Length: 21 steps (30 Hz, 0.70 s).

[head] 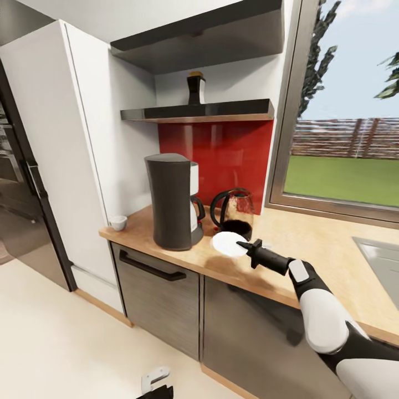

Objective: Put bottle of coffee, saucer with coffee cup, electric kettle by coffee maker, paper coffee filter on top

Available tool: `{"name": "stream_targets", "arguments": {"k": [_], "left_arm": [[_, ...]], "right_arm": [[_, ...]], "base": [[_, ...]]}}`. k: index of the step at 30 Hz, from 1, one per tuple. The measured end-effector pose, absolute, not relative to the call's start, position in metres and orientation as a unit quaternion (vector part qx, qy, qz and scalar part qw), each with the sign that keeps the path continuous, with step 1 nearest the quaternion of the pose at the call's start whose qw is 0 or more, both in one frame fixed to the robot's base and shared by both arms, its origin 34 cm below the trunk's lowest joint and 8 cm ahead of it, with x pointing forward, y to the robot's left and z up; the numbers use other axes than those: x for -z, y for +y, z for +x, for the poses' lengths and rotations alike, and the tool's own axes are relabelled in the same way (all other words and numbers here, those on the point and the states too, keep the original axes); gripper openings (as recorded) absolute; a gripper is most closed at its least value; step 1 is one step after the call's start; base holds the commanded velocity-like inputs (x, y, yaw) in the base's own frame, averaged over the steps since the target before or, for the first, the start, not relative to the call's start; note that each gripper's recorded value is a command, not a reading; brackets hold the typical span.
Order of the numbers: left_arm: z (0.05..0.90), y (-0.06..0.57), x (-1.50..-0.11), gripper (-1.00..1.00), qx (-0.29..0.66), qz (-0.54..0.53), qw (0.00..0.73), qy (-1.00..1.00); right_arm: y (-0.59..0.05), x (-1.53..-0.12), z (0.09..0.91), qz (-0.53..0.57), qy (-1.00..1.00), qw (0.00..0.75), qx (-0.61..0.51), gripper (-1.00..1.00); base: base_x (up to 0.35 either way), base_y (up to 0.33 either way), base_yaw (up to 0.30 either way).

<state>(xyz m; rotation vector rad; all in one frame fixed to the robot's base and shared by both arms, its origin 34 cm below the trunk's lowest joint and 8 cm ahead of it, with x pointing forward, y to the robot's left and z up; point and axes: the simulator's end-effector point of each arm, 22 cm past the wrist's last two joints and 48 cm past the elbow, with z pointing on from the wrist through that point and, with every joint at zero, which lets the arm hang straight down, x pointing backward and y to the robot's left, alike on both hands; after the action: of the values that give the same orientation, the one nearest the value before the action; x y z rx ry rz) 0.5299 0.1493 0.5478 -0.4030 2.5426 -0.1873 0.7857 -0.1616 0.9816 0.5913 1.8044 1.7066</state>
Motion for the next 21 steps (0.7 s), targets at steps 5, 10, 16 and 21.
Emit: {"name": "stream_targets", "arguments": {"k": [5,10,16,21], "left_arm": [[0.530,0.149,-0.548,1.00,0.070,-0.150,0.276,0.947],[0.530,0.150,-0.548,1.00,0.070,-0.150,0.276,0.947],[0.530,0.150,-0.548,1.00,0.069,-0.151,0.277,0.947],[0.530,0.151,-0.548,1.00,0.069,-0.151,0.277,0.947]], "right_arm": [[-0.183,-0.983,0.791,0.264,0.643,0.298,-0.655,-1.00],[-0.181,-0.971,0.791,0.273,0.659,0.289,-0.638,-1.00],[-0.192,-0.951,0.794,0.290,0.697,0.290,-0.588,-1.00],[-0.203,-0.961,0.802,0.297,0.714,0.322,-0.546,-1.00]], "base": [[0.003,0.008,0.000],[0.000,0.000,0.000],[0.000,0.000,0.000],[0.000,0.000,0.000]]}}
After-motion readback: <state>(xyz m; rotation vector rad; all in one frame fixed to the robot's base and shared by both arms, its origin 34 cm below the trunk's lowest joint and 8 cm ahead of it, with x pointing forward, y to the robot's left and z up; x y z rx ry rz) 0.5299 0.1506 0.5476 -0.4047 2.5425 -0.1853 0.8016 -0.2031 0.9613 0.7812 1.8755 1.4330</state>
